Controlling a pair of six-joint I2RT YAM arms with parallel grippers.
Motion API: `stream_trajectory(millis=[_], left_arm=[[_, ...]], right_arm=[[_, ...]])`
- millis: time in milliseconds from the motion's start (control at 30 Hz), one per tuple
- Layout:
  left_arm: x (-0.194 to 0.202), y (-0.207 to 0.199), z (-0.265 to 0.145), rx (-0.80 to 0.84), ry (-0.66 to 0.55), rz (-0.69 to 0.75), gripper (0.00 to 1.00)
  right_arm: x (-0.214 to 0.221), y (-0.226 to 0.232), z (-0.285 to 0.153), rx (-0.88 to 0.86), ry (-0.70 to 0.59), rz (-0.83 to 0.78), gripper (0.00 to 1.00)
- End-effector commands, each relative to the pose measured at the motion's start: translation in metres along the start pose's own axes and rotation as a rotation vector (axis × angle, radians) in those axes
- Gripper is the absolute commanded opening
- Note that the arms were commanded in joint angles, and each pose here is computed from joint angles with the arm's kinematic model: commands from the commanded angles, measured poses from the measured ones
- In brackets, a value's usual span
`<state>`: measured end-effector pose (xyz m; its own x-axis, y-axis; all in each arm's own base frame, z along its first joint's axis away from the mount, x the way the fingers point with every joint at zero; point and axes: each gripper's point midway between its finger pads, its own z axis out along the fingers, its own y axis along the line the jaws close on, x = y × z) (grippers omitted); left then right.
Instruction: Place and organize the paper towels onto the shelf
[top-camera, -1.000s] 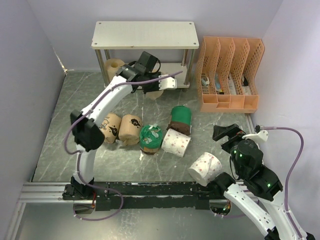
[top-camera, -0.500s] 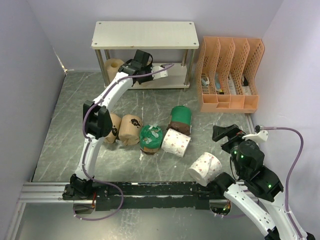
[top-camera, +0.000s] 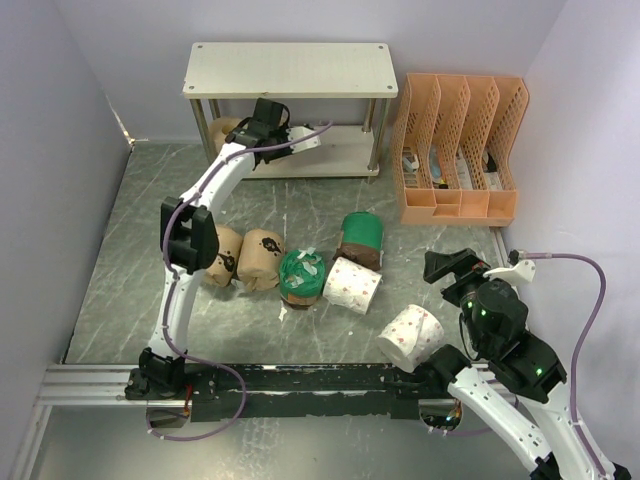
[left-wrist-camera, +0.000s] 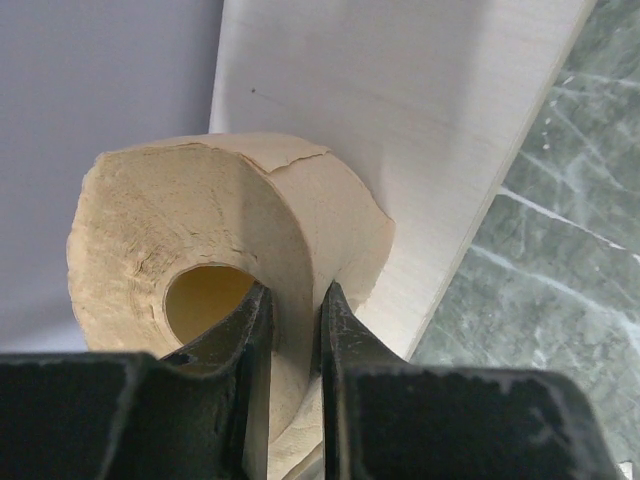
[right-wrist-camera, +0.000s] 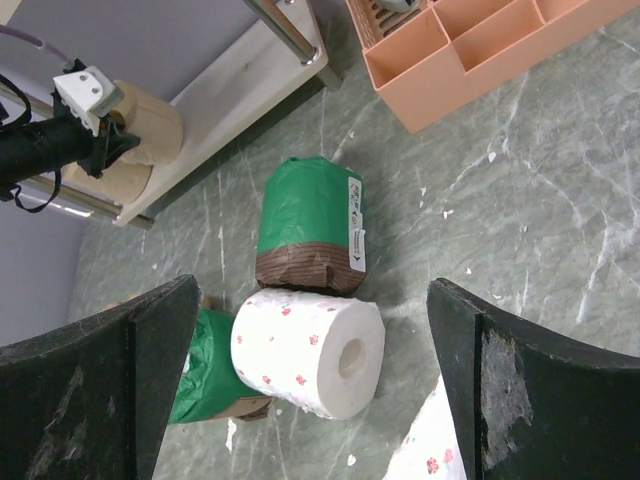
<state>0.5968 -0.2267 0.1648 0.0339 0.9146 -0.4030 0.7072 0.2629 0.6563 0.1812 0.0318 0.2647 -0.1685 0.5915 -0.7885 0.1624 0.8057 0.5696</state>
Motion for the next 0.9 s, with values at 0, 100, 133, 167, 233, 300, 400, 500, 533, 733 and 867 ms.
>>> stream_trajectory(millis=[0, 100, 133, 167, 233, 300, 400, 500, 533, 733, 867], left_arm=[[-0.004, 0.036, -0.020, -0.120, -0.020, -0.002, 0.32], [-0.005, 0.040, -0.027, -0.139, -0.019, -0.025, 0.49], [-0.007, 0.041, -0.030, -0.138, -0.022, -0.031, 0.52], [-0.008, 0.041, -0.033, -0.137, -0.021, -0.039, 0.56], [-0.014, 0.042, -0.043, -0.136, -0.025, -0.040, 0.65], [-0.026, 0.042, -0.059, -0.135, -0.046, -0.038, 0.70], [-0.045, 0.042, -0.098, -0.136, -0.107, -0.049, 0.87], [-0.054, 0.038, -0.134, -0.143, -0.163, -0.104, 0.99], [-0.057, 0.036, -0.147, -0.137, -0.180, -0.127, 0.99], [-0.037, -0.023, -0.213, 0.095, -0.201, -0.321, 0.99], [0.017, -0.072, -0.259, 0.110, -0.303, -0.257, 0.99]], right_arm=[[0.000, 0.001, 0.001, -0.005, -0.007, -0.003, 0.97], [-0.002, -0.001, 0.000, 0.000, -0.015, 0.007, 0.97], [-0.003, -0.002, -0.001, 0.002, -0.019, 0.013, 0.97], [-0.003, -0.002, -0.001, 0.002, -0.023, 0.015, 0.97], [-0.002, -0.002, -0.001, -0.002, -0.023, 0.015, 0.97], [-0.002, -0.001, -0.001, -0.005, -0.018, 0.011, 0.97], [-0.004, 0.000, -0.002, -0.005, -0.012, 0.007, 0.97], [-0.003, 0.002, -0.003, -0.020, -0.010, 0.006, 0.97], [-0.002, 0.002, -0.003, -0.026, -0.009, 0.007, 0.97], [0.000, 0.005, -0.002, -0.039, -0.003, 0.003, 0.97], [0.003, 0.009, -0.001, -0.059, 0.009, -0.011, 0.97]])
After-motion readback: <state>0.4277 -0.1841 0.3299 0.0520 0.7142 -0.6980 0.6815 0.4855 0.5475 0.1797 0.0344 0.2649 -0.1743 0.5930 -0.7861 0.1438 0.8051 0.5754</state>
